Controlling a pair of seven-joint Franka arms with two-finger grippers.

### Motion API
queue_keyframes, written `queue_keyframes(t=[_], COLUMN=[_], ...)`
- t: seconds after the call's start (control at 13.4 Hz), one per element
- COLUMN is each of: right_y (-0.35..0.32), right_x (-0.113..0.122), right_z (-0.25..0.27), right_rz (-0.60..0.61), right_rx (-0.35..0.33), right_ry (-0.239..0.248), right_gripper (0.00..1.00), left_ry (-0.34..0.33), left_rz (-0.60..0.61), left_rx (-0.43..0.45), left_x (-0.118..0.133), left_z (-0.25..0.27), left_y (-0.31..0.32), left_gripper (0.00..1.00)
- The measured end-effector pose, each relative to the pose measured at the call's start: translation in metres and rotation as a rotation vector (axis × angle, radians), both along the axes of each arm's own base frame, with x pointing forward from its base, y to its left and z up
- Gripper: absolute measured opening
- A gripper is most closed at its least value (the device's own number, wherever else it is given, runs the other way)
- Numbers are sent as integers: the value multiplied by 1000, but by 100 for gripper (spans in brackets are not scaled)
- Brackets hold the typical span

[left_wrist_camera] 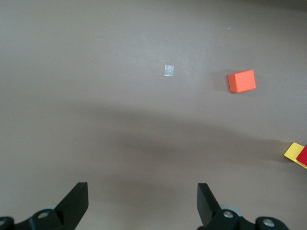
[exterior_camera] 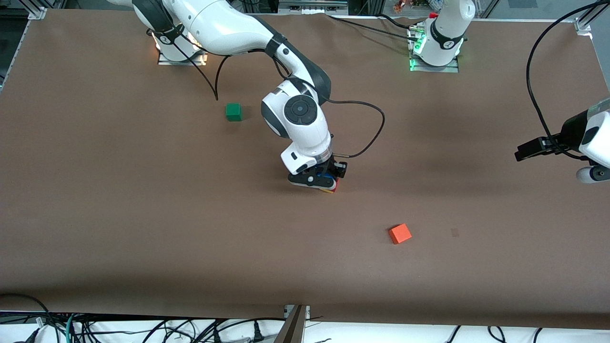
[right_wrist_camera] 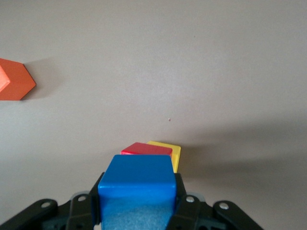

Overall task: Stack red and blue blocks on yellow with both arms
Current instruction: 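Lower the blue cube onto the red cube with the right gripper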

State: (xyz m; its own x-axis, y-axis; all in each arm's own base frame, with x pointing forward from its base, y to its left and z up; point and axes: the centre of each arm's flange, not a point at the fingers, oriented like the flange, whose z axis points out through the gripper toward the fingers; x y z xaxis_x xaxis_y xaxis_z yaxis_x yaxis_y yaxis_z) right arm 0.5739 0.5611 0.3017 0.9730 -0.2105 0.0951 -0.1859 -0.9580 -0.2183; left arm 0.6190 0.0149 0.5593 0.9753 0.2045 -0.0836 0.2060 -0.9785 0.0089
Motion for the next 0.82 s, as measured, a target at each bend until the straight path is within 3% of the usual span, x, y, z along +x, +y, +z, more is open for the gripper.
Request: queue_keyframes(t=[0.82], right_y=[12], right_x=[-9], right_z=[-7], right_rz=[21], right_rx=[7], right_ry=[-13], right_gripper=[56], left_ry=[-13], left_rz=[2], left_rx=[1], left_x=[1], left_z=[4], left_y=[2], left_gripper=[100])
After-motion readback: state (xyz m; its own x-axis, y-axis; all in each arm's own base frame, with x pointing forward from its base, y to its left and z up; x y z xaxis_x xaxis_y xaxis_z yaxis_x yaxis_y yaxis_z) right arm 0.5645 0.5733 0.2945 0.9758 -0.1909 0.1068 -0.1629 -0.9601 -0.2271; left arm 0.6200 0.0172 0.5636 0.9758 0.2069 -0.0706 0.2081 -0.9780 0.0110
